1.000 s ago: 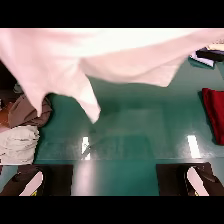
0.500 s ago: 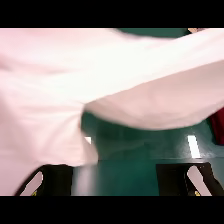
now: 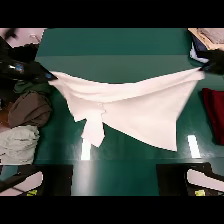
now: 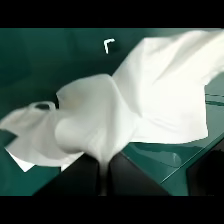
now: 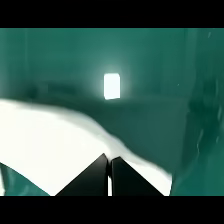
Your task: Fold the shirts.
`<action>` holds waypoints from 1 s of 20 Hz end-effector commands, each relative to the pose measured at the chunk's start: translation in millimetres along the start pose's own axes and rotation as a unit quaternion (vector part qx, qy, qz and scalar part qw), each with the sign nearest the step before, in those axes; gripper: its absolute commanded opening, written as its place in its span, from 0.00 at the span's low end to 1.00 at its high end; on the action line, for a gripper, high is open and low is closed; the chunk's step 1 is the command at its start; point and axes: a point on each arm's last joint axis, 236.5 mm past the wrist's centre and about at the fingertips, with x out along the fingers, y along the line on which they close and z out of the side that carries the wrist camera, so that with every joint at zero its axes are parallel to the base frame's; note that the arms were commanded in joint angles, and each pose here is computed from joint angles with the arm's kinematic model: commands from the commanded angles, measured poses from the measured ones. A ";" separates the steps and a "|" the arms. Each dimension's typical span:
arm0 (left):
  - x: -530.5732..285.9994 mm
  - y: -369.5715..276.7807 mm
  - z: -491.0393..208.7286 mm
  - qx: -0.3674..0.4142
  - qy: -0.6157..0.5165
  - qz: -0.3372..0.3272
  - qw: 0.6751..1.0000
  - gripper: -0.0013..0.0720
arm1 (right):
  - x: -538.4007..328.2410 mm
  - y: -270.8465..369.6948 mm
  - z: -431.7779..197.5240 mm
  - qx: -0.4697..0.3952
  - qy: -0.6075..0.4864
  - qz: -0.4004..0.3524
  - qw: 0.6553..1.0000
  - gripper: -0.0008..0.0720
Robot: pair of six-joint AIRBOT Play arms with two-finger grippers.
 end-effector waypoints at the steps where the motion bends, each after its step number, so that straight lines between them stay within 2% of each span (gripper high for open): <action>1: 71.2 77.0 -2.8 -0.095 0.034 0.011 0.995 0.06 | 108.2 -10.0 -1.8 -0.015 0.054 -0.031 0.998 0.03; 2: 79.5 88.1 2.6 -0.114 0.025 0.016 0.993 0.23 | 121.1 -9.2 5.3 -0.017 0.046 -0.030 0.998 0.03; 3: 83.1 96.0 9.5 -0.126 0.010 0.024 0.992 0.72 | 129.0 -8.2 13.5 -0.019 0.035 -0.029 0.999 0.03; 4: 81.0 101.0 19.0 -0.125 -0.010 0.031 0.992 0.93 | 130.3 -7.2 21.6 -0.021 0.024 -0.029 0.999 0.03; 5: 73.6 103.4 30.3 -0.122 -0.029 0.035 0.991 0.93 | 127.0 -6.0 29.8 -0.024 0.014 -0.029 0.999 0.13; 6: 62.2 104.5 43.1 -0.117 -0.046 0.037 0.991 0.93 | 119.0 -7.4 38.4 -0.024 0.001 -0.029 0.999 0.50; 7: 49.1 104.6 53.6 -0.113 -0.058 0.038 0.991 0.93 | 106.5 -8.9 47.7 -0.024 -0.012 -0.030 0.999 0.67; 8: 34.7 102.0 60.5 -0.116 -0.063 0.034 0.991 0.93 | 92.3 -11.3 53.3 -0.022 -0.018 -0.030 0.999 0.67; 10: 23.5 88.6 51.9 -0.101 -0.034 0.021 0.994 0.93 | 63.2 -17.0 52.9 -0.017 -0.021 -0.035 0.999 0.60; 13: 45.7 77.3 15.0 -0.099 0.018 0.011 0.995 0.93 | 34.1 -17.9 47.8 -0.019 -0.035 -0.039 0.998 0.60; 20: 134.9 52.0 -137.4 -0.128 0.116 0.019 0.985 0.92 | 28.9 -19.3 18.2 -0.009 -0.065 -0.041 0.997 0.60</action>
